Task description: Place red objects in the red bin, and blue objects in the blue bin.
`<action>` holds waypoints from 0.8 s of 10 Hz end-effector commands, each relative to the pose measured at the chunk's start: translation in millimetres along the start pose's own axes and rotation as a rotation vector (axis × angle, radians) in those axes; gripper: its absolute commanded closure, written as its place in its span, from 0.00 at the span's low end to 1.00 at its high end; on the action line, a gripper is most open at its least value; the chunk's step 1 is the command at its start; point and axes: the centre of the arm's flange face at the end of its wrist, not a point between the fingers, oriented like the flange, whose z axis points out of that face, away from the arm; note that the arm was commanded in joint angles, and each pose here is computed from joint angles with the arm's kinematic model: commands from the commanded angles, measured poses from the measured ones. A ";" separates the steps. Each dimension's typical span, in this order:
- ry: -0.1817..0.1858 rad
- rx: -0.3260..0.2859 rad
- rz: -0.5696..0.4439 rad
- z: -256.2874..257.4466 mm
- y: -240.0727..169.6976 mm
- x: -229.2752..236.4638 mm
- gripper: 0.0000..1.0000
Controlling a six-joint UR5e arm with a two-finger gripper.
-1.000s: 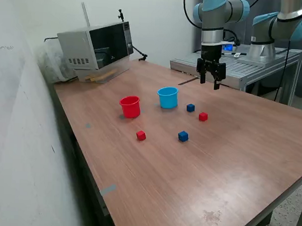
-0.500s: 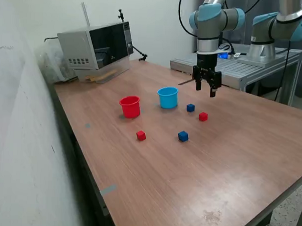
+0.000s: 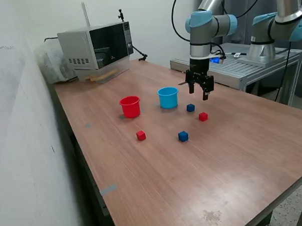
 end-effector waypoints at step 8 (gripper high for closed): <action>-0.044 -0.015 0.012 20.6 19.4 -31.7 0.00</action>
